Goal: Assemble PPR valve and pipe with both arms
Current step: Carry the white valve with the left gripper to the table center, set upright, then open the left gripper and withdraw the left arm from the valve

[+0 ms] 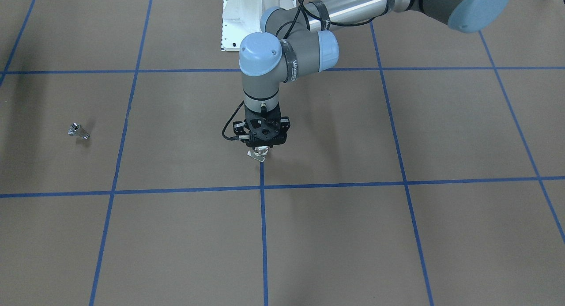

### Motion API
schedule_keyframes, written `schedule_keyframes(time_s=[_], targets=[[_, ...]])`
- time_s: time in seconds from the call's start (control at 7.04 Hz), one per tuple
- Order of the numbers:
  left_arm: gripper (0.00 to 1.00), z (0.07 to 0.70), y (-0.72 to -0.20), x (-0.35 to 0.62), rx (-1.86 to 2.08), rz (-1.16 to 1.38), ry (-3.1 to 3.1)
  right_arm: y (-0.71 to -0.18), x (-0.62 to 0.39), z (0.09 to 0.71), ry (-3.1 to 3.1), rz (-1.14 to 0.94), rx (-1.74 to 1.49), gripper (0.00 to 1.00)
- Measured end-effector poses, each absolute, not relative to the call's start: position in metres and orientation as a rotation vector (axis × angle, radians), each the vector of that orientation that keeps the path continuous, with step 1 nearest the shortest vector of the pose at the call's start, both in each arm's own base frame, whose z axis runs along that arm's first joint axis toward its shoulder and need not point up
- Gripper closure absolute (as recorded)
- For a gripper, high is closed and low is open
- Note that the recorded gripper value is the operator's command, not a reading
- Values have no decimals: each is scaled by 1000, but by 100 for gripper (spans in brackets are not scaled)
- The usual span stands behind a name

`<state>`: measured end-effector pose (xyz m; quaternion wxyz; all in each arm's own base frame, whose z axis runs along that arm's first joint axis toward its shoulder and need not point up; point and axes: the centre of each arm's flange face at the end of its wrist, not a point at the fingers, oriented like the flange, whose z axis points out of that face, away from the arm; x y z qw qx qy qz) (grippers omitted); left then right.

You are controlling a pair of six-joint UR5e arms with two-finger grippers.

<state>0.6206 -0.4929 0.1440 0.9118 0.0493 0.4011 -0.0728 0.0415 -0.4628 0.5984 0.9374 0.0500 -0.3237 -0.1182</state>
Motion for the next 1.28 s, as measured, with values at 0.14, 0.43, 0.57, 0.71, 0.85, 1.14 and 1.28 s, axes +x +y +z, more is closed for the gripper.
schedule_keyframes(time_s=[0.14, 0.43, 0.57, 0.71, 0.85, 1.14, 1.28], targets=[[0, 143, -493, 620, 107, -141, 831, -463, 42, 599, -661, -241, 102, 1], [0, 132, -490, 612, 131, -103, 847, -462, 42, 599, -661, -240, 101, 1], [0, 118, -489, 595, 152, -70, 850, -462, 42, 600, -661, -240, 100, 1], [0, 108, -486, 561, 177, -25, 832, -461, 42, 601, -662, -240, 98, 1], [0, 117, -484, 515, 197, 31, 814, -460, 42, 600, -665, -238, 98, 1], [0, 181, -499, 393, 243, 175, 773, -460, 40, 593, -689, -200, 96, 0], [0, 230, -517, 320, 274, 267, 735, -459, 38, 583, -712, -162, 97, 0]])
